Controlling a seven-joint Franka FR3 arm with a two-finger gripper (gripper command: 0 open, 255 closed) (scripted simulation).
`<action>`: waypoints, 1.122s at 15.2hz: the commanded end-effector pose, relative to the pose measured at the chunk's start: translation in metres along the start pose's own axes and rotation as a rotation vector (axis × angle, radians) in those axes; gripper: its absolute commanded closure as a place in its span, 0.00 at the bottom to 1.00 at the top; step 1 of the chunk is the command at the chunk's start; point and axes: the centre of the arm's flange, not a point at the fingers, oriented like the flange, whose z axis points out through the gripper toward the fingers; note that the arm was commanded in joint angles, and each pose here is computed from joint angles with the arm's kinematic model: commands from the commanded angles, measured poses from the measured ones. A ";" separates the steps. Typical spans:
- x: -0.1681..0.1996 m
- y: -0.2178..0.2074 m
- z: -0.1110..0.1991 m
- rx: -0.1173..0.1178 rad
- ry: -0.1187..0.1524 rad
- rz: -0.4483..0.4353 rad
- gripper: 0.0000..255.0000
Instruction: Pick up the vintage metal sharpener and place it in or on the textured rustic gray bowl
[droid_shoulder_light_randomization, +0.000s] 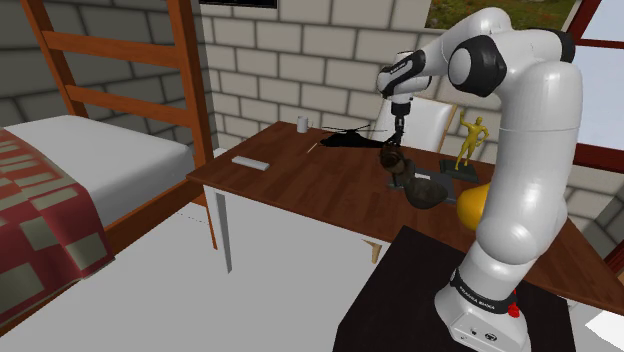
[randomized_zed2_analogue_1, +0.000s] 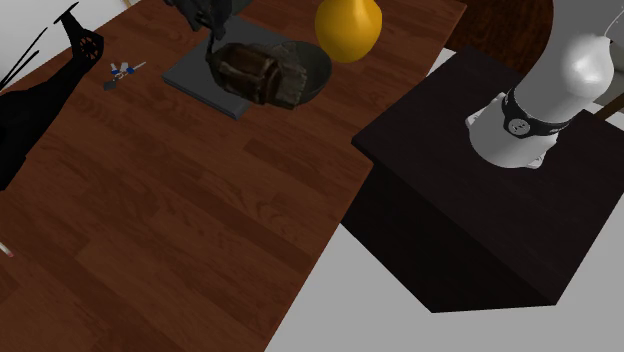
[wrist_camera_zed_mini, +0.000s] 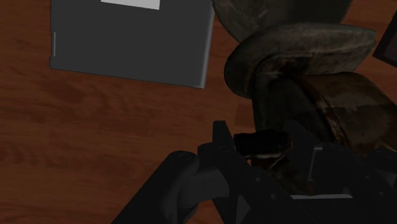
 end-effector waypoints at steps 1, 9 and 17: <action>-0.025 0.001 -0.001 -0.001 0.001 0.000 1.00; -0.131 0.003 0.000 -0.001 0.001 0.000 1.00; -0.211 0.004 0.011 -0.001 0.001 0.000 1.00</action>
